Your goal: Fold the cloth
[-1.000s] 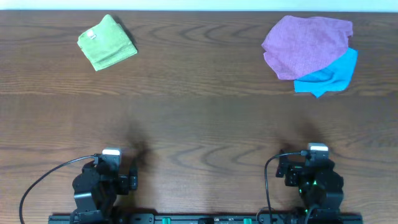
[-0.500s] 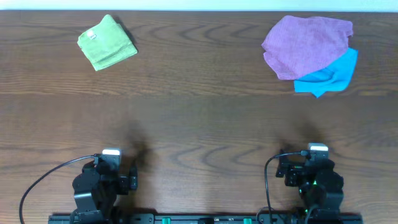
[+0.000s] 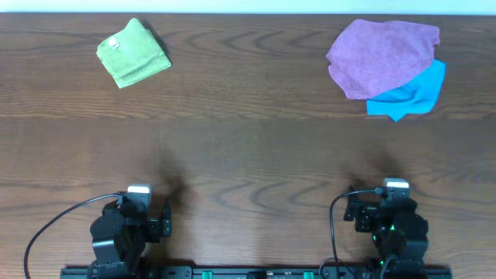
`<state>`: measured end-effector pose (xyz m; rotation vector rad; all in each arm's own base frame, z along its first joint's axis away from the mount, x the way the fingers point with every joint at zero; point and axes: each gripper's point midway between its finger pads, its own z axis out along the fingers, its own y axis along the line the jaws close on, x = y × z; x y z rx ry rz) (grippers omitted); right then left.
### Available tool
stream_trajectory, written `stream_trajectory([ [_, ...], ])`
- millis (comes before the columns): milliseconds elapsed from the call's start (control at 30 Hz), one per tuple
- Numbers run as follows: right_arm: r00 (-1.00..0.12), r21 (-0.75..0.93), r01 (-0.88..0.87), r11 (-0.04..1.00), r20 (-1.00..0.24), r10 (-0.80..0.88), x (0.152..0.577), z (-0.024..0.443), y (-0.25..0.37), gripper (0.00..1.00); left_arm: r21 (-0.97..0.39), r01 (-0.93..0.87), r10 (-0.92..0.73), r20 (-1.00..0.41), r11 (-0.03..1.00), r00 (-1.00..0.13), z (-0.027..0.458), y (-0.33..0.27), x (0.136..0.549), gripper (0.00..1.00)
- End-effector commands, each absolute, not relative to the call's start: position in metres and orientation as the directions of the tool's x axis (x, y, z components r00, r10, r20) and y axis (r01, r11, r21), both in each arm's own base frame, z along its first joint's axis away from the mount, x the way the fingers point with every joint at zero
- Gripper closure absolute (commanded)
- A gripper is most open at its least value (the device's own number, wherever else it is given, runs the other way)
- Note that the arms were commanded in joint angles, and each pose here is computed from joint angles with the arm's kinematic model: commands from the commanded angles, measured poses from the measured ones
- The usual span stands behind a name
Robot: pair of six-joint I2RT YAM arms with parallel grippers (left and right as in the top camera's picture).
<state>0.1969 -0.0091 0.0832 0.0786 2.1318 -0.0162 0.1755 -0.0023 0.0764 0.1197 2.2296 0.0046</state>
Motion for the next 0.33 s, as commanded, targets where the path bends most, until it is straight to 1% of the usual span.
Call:
stream_trajectory([
  [0,-0.538,0.012,0.018,1.0,-0.843,0.02,0.1962,0.0794,-0.0024,0.01,0.055,0.094,0.103,-0.743,0.994,-0.661,0.0538,-0.0015,0.1686,0.05],
  [300,-0.538,0.012,0.018,1.0,-0.843,0.02,0.1962,0.0794,-0.0024,0.01,0.055,0.094,0.103,-0.743,0.994,-0.661,0.0538,-0.0015,0.1686,0.05],
])
